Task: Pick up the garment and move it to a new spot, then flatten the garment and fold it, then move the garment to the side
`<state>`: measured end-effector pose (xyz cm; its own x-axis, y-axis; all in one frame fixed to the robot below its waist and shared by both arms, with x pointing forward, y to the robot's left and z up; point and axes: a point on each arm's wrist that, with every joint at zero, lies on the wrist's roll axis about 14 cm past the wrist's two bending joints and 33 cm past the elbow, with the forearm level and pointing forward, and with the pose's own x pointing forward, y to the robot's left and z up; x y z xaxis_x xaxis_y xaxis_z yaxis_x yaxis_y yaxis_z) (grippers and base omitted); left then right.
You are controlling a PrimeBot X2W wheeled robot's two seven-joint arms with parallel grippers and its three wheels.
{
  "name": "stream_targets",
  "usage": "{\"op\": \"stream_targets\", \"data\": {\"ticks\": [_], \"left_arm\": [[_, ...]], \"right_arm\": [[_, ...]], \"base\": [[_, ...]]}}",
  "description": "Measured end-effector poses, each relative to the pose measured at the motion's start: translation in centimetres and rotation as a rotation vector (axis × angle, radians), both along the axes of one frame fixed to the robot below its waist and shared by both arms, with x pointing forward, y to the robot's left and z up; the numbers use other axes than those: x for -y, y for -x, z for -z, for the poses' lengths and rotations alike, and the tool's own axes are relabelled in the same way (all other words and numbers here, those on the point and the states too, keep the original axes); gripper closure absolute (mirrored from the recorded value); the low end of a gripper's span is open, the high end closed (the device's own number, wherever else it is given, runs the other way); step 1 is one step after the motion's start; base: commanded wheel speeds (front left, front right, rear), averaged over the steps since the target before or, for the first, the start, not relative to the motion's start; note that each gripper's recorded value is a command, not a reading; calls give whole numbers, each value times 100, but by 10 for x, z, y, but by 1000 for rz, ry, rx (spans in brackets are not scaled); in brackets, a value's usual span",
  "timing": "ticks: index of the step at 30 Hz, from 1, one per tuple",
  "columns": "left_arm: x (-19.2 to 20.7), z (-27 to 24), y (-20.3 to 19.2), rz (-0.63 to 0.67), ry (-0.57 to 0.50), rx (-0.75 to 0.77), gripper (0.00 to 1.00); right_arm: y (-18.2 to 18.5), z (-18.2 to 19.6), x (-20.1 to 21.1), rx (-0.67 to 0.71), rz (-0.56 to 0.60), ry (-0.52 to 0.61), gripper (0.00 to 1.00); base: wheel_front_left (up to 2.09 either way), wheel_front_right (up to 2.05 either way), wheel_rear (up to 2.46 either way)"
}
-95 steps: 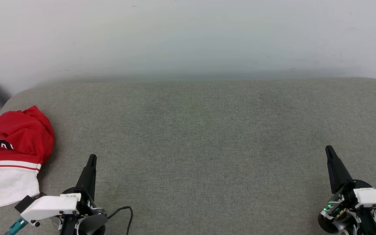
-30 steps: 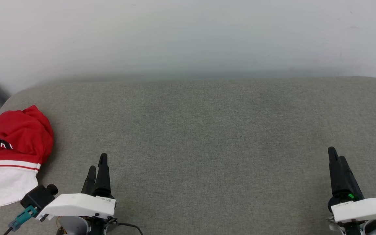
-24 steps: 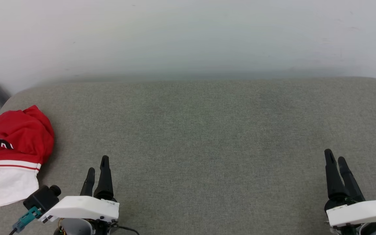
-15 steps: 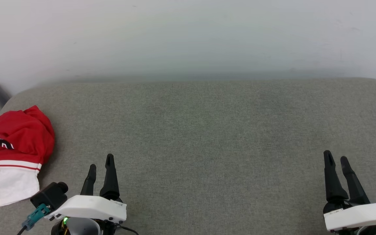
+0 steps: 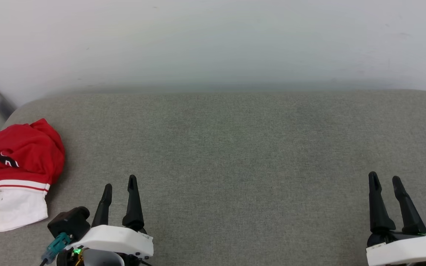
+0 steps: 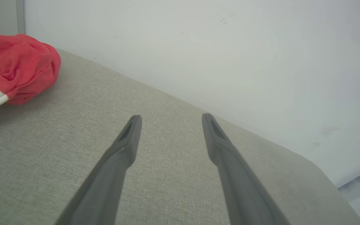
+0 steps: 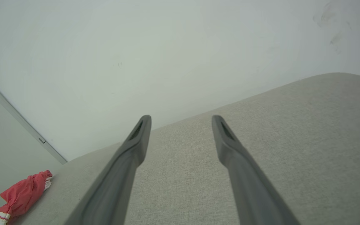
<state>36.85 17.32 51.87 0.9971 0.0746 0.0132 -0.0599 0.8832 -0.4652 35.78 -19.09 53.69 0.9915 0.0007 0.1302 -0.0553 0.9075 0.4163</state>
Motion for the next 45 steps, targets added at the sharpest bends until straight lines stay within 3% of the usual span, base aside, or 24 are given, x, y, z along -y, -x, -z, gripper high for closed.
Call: {"op": "stream_targets", "data": {"ticks": [17,45], "left_arm": [[8,-7,6,15,-180,49,0],[14,-14,16,19,-379,111,0]], "right_arm": [[5,-4,-4,31,1,156,0],[13,-16,-12,99,-5,352,0]], "base": [[0,0,0],[0,0,0]]}}
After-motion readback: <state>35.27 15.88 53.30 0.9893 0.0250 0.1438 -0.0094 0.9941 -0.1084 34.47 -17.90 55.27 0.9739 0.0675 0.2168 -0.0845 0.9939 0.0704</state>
